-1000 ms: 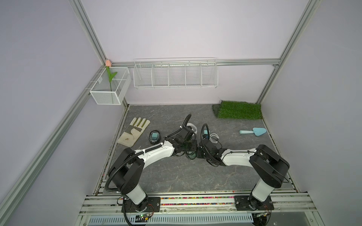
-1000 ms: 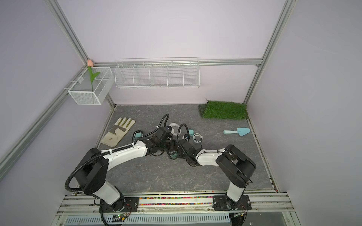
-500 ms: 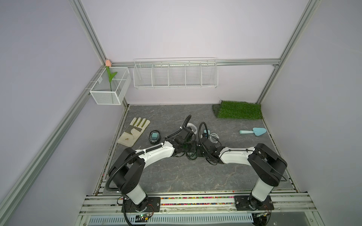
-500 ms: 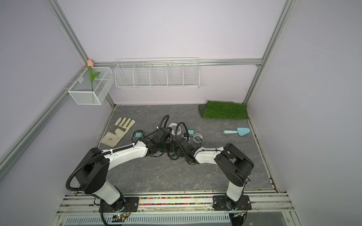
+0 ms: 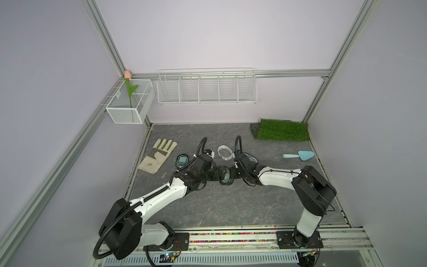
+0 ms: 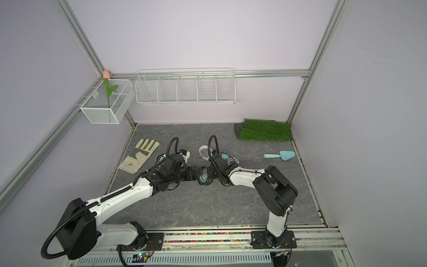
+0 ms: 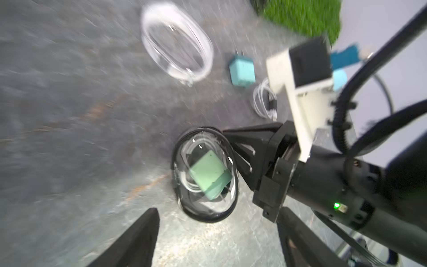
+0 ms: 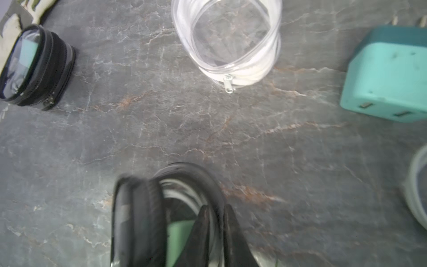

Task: Pack away charging kits
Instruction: Close the storage bag at the center of the board, then pick up the storage bag at the center of the board.

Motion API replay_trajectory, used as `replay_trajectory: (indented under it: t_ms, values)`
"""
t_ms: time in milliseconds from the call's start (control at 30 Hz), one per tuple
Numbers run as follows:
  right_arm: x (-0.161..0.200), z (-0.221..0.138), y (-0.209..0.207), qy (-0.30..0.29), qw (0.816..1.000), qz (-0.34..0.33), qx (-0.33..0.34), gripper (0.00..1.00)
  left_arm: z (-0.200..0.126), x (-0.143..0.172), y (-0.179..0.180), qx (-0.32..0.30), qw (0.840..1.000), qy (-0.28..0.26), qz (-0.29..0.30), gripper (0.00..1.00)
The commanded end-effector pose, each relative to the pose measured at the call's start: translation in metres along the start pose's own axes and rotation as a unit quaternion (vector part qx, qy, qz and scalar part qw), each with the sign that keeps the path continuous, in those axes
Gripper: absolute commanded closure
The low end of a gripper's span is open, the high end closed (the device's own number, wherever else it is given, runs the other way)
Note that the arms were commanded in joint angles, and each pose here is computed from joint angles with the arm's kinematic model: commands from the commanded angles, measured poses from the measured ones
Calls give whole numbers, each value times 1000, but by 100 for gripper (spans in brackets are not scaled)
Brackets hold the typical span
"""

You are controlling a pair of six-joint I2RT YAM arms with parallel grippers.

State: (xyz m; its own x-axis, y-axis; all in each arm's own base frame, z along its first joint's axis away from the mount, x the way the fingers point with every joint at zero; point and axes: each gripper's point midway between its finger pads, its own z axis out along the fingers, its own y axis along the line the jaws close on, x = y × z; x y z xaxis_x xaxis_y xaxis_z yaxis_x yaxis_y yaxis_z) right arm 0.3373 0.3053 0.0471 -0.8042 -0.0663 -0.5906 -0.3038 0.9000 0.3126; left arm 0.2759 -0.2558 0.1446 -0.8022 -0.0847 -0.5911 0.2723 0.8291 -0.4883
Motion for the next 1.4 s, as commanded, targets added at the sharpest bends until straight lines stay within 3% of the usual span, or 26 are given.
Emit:
replay_trajectory:
  t_ms: [0, 133, 333, 400, 500, 567, 633, 1000, 1167, 1367]
  values:
    - [-12, 3, 3, -3, 999, -12, -35, 80, 9, -3, 22, -38, 999, -17, -7, 24]
    - [-21, -13, -3, -15, 999, 7, -34, 65, 26, -3, 44, -38, 998, 3, -48, 27]
    - [-17, -42, -19, -18, 998, 63, -24, 60, 42, -7, 40, 0, 999, 9, -54, 27]
    - [-9, -51, -17, -21, 995, 84, -43, 60, 46, -7, 38, 8, 998, 10, -58, 27]
    - [-6, -63, -5, -41, 989, 109, -89, 50, 56, -2, 31, 37, 997, 21, -63, 28]
    - [-5, -68, 9, -51, 986, 100, -121, 40, 66, 3, 27, 56, 996, 33, -67, 33]
    - [-3, -63, 19, -46, 986, 88, -132, 39, 74, 9, 28, 61, 994, 46, -76, 35]
    - [9, -16, 28, -13, 984, 97, -149, 48, 87, 21, 30, 70, 990, 65, -100, 46]
    - [13, -10, 31, -8, 981, 107, -159, 60, 90, 22, 27, 80, 989, 71, -103, 53]
    - [17, -6, 31, 0, 981, 118, -153, 76, 93, 25, 24, 95, 987, 78, -106, 53]
